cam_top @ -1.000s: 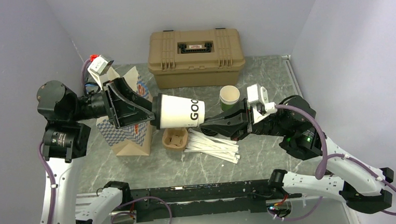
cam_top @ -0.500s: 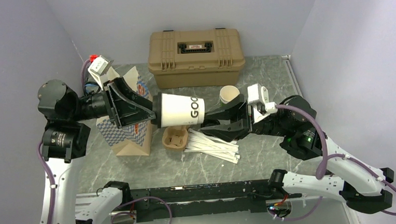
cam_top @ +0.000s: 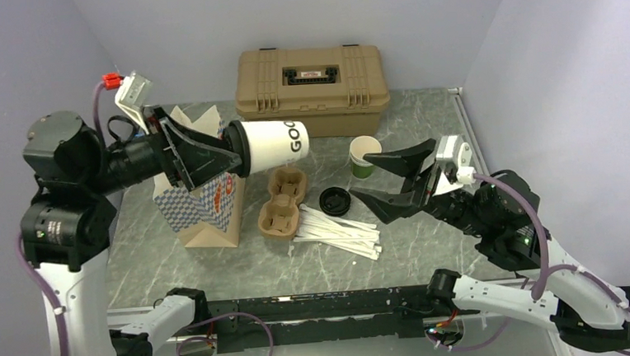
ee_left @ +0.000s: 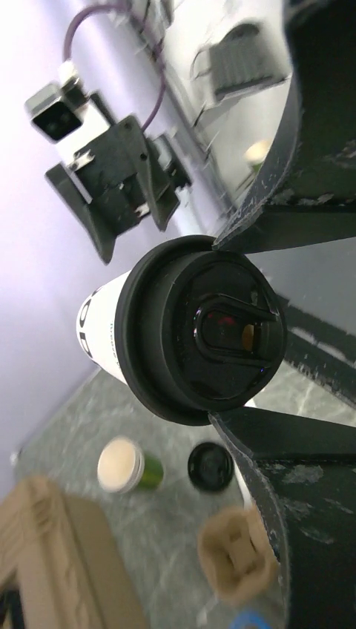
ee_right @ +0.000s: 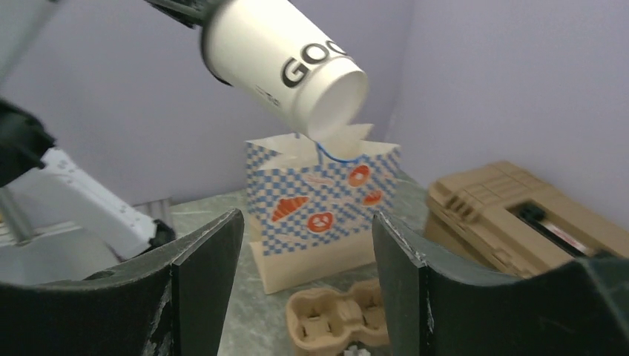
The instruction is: Pack the takeout coffee
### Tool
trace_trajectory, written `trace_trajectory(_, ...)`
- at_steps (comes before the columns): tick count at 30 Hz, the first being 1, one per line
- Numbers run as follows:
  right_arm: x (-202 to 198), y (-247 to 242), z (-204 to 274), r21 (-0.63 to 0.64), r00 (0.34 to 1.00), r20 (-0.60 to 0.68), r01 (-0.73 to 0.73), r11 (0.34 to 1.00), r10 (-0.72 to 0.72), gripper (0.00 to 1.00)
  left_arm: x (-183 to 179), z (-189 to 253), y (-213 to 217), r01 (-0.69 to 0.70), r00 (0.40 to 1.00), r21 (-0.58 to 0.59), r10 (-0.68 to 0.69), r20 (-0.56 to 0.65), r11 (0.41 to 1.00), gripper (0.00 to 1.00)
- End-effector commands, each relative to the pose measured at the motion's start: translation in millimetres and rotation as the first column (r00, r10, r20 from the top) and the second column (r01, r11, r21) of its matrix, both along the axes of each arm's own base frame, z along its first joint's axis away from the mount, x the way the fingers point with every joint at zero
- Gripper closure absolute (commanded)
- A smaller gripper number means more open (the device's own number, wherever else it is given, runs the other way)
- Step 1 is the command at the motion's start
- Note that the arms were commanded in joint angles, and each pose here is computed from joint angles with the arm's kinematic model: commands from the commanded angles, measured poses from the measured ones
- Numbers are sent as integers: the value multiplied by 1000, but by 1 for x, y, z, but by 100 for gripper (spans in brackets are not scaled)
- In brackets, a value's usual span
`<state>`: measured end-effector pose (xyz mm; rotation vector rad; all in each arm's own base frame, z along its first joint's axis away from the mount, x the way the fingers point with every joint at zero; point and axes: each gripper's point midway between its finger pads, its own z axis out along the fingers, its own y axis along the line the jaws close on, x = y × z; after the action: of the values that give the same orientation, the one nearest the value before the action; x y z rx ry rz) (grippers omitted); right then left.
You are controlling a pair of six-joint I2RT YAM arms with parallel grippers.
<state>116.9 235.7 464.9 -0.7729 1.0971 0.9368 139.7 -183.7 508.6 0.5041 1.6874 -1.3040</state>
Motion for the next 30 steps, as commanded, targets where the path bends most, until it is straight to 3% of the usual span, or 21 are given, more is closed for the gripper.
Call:
trace_trajectory(1, 35, -18, -23, -66, 974, -66, 215, 974, -219, 33, 30, -14, 32, -275, 961, 167, 270, 52, 947, 66)
trace_trajectory(7, 53, -14, -63, -185, 943, -133, 278, 942, -305, 34, 70, -24, 80, -544, 833, 323, 545, 95, 775, 70)
trace_trajectory(11, 54, -5, -86, -228, 943, -159, 254, 940, -293, 35, 94, -30, 104, -638, 748, 401, 653, 120, 657, 72)
trace_trajectory(17, 51, 2, -110, -262, 948, -178, 214, 941, -265, 35, 128, -49, 146, -725, 597, 535, 783, 176, 433, 77)
trace_trajectory(24, 52, 4, -125, -293, 945, -187, 208, 933, -270, 35, 156, -88, 155, -662, 563, 665, 815, 137, 345, 84)
trace_trajectory(30, 53, 5, -127, -293, 944, -187, 209, 933, -270, 35, 155, -109, 155, -612, 557, 716, 826, 88, 336, 87)
